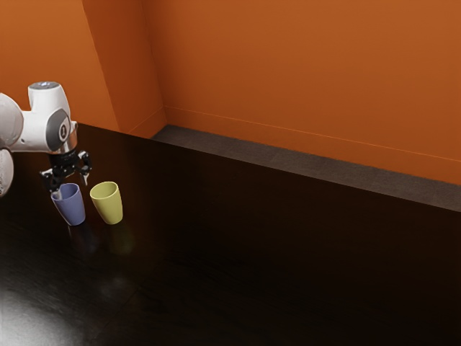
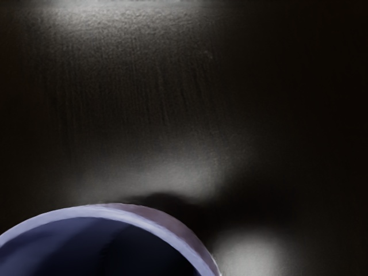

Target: Place the left cup onto the right cup

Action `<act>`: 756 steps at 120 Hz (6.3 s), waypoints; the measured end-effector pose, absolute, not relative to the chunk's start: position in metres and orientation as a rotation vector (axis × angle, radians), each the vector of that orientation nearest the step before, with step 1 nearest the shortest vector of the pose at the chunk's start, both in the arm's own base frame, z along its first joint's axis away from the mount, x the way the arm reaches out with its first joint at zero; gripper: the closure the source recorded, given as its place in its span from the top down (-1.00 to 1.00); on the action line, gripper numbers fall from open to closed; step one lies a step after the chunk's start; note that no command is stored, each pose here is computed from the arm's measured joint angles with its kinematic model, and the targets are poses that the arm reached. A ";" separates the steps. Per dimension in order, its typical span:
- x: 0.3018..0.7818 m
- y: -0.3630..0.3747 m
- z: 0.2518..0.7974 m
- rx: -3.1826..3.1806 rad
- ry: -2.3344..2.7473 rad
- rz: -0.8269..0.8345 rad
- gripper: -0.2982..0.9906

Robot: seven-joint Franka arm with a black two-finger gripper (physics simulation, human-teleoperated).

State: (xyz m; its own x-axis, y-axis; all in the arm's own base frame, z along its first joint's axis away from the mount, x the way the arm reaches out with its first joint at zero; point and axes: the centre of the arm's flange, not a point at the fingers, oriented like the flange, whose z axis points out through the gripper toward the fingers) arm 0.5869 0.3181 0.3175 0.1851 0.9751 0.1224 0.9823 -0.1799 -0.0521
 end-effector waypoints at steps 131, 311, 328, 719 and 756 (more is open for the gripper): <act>0.601 0.321 0.303 -2.334 -1.943 -0.079 0.24; 0.598 0.328 0.292 -2.345 -1.954 -0.061 -0.65; 0.596 0.327 0.297 -2.345 -1.960 -0.058 -0.66; 0.619 0.184 0.472 -2.764 -1.199 0.050 -0.68; 0.626 0.190 0.451 -2.780 -1.159 0.059 -0.67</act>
State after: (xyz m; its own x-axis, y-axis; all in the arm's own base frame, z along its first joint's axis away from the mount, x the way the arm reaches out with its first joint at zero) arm 0.6262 0.1897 0.4514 0.7047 0.7094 0.0132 0.7043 -0.6972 -0.1337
